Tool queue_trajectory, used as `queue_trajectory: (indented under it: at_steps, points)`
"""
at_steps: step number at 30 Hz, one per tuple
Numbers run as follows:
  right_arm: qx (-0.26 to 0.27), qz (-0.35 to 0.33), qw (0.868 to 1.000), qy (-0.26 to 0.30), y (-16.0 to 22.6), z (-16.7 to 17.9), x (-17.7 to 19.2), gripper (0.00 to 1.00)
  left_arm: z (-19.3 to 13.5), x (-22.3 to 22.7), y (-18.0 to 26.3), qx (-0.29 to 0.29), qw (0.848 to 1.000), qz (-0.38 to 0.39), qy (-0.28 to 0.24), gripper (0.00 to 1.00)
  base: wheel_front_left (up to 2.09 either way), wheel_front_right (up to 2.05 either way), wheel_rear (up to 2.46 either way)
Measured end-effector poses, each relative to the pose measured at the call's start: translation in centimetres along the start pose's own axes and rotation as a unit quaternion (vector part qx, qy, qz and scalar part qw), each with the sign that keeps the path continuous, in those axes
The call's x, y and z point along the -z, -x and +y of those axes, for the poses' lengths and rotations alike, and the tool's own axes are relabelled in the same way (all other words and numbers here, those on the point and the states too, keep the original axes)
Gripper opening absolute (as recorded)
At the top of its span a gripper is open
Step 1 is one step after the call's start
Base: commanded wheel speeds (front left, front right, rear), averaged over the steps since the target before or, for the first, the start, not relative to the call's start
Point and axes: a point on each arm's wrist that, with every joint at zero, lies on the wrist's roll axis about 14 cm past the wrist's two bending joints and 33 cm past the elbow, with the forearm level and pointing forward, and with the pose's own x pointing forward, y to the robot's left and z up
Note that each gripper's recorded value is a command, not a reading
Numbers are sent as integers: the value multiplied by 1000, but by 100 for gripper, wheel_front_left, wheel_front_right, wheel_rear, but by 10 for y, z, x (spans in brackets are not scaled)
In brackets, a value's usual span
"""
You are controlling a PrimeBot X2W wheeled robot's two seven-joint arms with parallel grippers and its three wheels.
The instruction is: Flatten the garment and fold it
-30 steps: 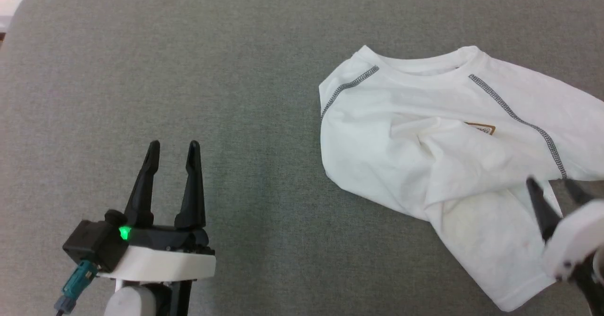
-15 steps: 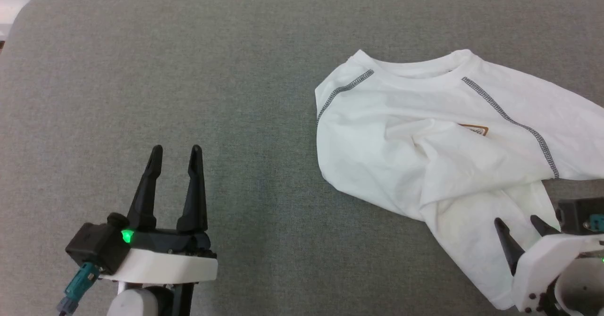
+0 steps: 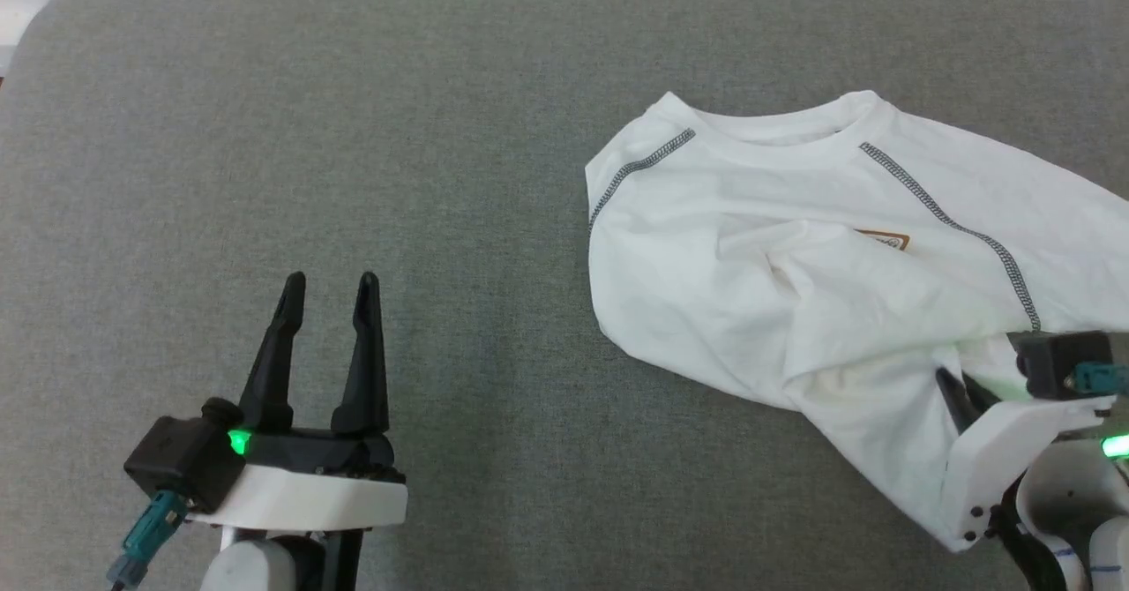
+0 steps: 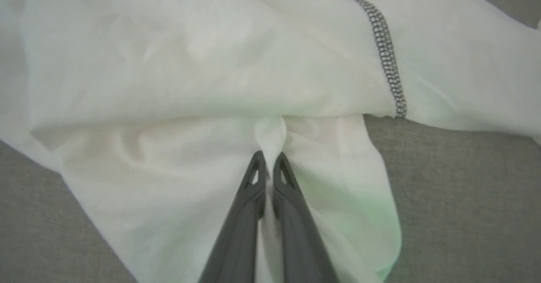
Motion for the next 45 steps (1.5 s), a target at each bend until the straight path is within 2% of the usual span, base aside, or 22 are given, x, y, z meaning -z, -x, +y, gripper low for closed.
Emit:
queue_trajectory:
  at_steps: [5, 10, 13, 16, 20, 21, 22, 23, 26, 29, 32, 35, 37, 39, 43, 45]
  points:
    - [20, -63, 997, -46, 10, -14, -35, 0, -4, 2, -2, 5, 1000, 2, 3, 100, 0, 0, 0]
    - [116, -119, 980, -106, 40, -82, -52, 0, -6, 4, -3, 8, 1000, 4, 8, 100, 0, 0, 0]
    - [181, -104, 970, -125, 61, -122, -31, 0, -6, 5, -2, 7, 1000, 5, 9, 100, 0, 0, 0]
    - [230, -52, 962, -138, 79, -148, 9, 0, -4, 6, -2, 5, 1000, 6, 9, 100, 0, 0, 0]
    - [243, 16, 957, -156, 82, -152, 58, 0, -5, 7, -3, 5, 1000, 8, 10, 100, 0, 0, 0]
    - [240, 20, 958, -157, 80, -150, 64, 16, -5, 7, -3, 6, 1000, 8, 10, 100, 0, 0, 0]
    - [236, 16, 959, -158, 77, -147, 64, 82, -6, 7, -3, 6, 1000, 8, 10, 100, 0, 0, 0]
    - [231, 7, 960, -158, 74, -145, 61, 100, -6, 7, -4, 7, 1000, 8, 10, 100, 0, 0, 0]
    - [213, -58, 964, -146, 65, -136, 28, 100, -7, 6, -4, 10, 1000, 5, 9, 100, 0, 0, 0]
    - [201, -159, 958, -131, 69, -132, -22, 100, -8, 3, -5, 11, 1000, 1, 9, 100, 0, 0, 0]
    - [186, -274, 937, -107, 85, -122, -75, 100, -10, 0, -5, 13, 1000, -3, 9, 100, 0, 0, 0]
    - [167, -374, 909, -78, 103, -105, -112, 100, -11, -3, -5, 15, 1000, -7, 9, 100, 0, 0, 0]
    - [149, -413, 896, -71, 107, -93, -120, 100, -11, -3, -2, 14, 1000, -7, 9, 100, 0, 0, 0]
    - [133, -429, 891, -71, 105, -81, -115, 100, -11, -5, 0, 14, 1000, -8, 9, 100, 0, 0, 0]
    - [111, -400, 905, -89, 89, -67, -84, 100, -12, -2, 7, 14, 1000, -1, 11, 100, 0, 0, 0]
    - [106, -393, 908, -99, 85, -63, -78, 100, -14, 0, 8, 17, 1000, 3, 10, 100, 0, 0, 0]
